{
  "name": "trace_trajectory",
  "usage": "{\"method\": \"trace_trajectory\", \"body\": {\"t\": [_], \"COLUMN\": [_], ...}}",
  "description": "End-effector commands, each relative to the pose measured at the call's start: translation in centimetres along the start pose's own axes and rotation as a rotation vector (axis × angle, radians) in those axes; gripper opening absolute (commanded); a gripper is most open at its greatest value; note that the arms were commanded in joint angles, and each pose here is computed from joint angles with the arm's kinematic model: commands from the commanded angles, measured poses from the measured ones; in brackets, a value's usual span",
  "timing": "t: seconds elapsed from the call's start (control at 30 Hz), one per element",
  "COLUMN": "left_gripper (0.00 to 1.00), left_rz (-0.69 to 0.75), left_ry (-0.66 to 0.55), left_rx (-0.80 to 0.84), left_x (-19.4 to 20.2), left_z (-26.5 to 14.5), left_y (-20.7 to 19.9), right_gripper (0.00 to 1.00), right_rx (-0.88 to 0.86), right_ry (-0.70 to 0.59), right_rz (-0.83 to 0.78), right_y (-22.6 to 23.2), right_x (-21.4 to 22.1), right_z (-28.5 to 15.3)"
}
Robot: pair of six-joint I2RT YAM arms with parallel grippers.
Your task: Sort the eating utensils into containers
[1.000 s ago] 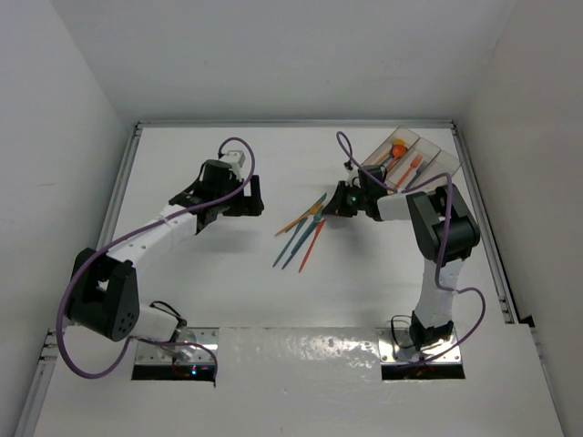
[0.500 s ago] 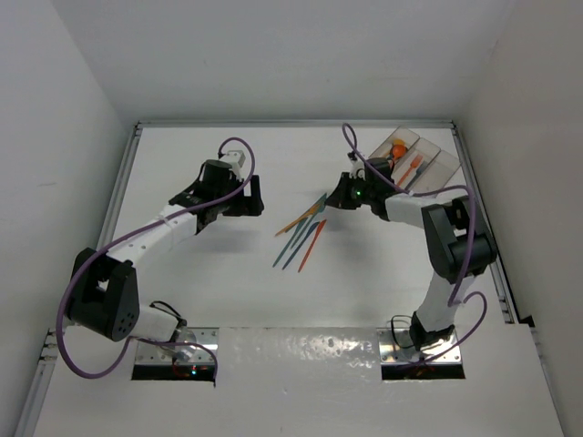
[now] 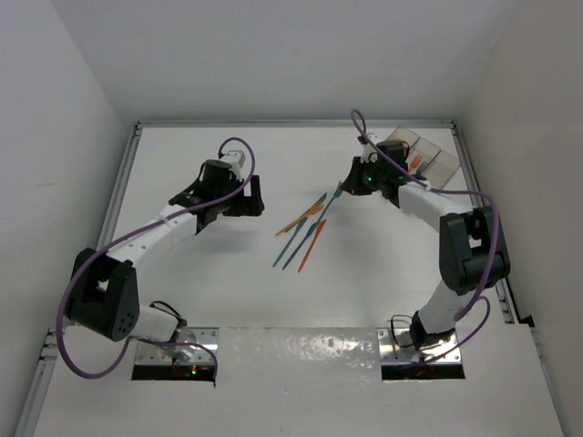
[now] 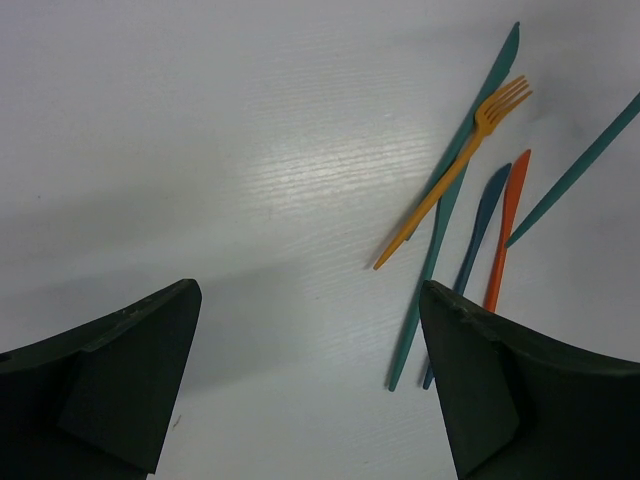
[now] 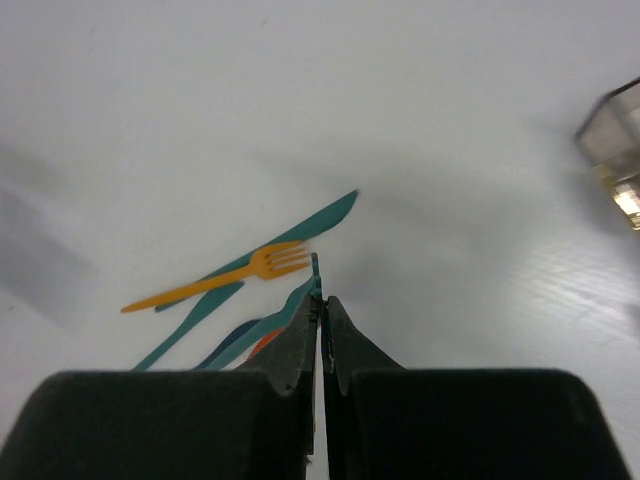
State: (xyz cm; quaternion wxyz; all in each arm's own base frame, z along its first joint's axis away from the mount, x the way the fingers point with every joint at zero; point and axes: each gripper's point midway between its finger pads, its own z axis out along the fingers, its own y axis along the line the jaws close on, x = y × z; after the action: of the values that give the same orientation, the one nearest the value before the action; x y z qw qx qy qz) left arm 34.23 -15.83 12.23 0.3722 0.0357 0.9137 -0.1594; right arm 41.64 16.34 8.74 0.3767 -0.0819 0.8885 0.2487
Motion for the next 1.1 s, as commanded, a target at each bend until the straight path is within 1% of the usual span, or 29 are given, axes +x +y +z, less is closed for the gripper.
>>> {"method": "trace_trajectory", "body": {"t": [0.0,0.17,0.3,0.33,0.37,0.43,0.47,0.6,0.63,0.67,0.73,0.8,0.83,0.9,1.07], "left_gripper": [0.89,0.89,0.89,0.89,0.89,0.89,0.89,0.89,0.89,0.89,0.89,0.89,0.89,0.89,0.89], "left_rz": [0.006,0.007,0.006,0.006,0.006,0.005,0.005,0.006,0.006,0.007,0.008,0.007,0.008,0.007,0.008], "left_ry": [-0.061,-0.061,-0.061,-0.06,-0.058,-0.053,-0.052,-0.04,-0.039,-0.034,-0.025,-0.015,-0.012,-0.004,0.014], "left_rx": [0.029,0.029,0.034,0.036,0.036,0.038,0.037,0.037,0.036,0.038,0.038,0.04,0.044,0.049,0.062], "left_x": [-2.2,-2.2,-2.1,-2.1,-2.1,-1.9,-1.9,-1.5,-1.4,-1.3,-1.1,-0.9,-0.8,-0.6,0.0], "left_z": [-0.4,-0.4,-0.3,-0.3,-0.3,-0.2,-0.2,0.1,0.1,0.2,0.4,0.7,0.7,0.9,1.4], "left_y": [-0.7,-0.7,-0.8,-0.8,-0.8,-0.8,-0.8,-0.7,-0.7,-0.7,-0.6,-0.6,-0.7,-0.8,-0.9], "right_gripper": [0.0,0.0,0.0,0.0,0.0,0.0,0.0,0.0,0.0,0.0,0.0,0.0,0.0,0.0,0.0], "right_rx": [0.083,0.19,0.294,0.318,0.342,0.371,0.4,0.482,0.491,0.51,0.538,0.557,0.566,0.572,0.572], "right_ry": [-0.101,-0.162,-0.188,-0.193,-0.218,-0.229,-0.257,-0.283,-0.299,-0.292,-0.306,-0.278,-0.289,-0.252,-0.182], "right_rz": [-0.068,-0.053,-0.099,-0.082,-0.071,-0.058,-0.052,-0.037,-0.039,-0.025,-0.028,-0.026,-0.031,-0.026,0.003], "right_y": [-2.2,-6.2,-9.3,-10.7,-11.9,-13.5,-14.7,-18.2,-18.5,-19.8,-20.8,-22.0,-22.2,-23.1,-25.1], "right_x": [-5.1,-8.0,-10.8,-11.2,-12.6,-13.4,-14.6,-16.7,-17.8,-17.7,-18.9,-18.5,-19.3,-18.9,-16.4], "right_z": [-2.5,-5.3,-7.4,-7.9,-9.0,-9.6,-10.7,-12.8,-13.4,-13.6,-14.7,-14.3,-14.7,-13.8,-11.4]}}
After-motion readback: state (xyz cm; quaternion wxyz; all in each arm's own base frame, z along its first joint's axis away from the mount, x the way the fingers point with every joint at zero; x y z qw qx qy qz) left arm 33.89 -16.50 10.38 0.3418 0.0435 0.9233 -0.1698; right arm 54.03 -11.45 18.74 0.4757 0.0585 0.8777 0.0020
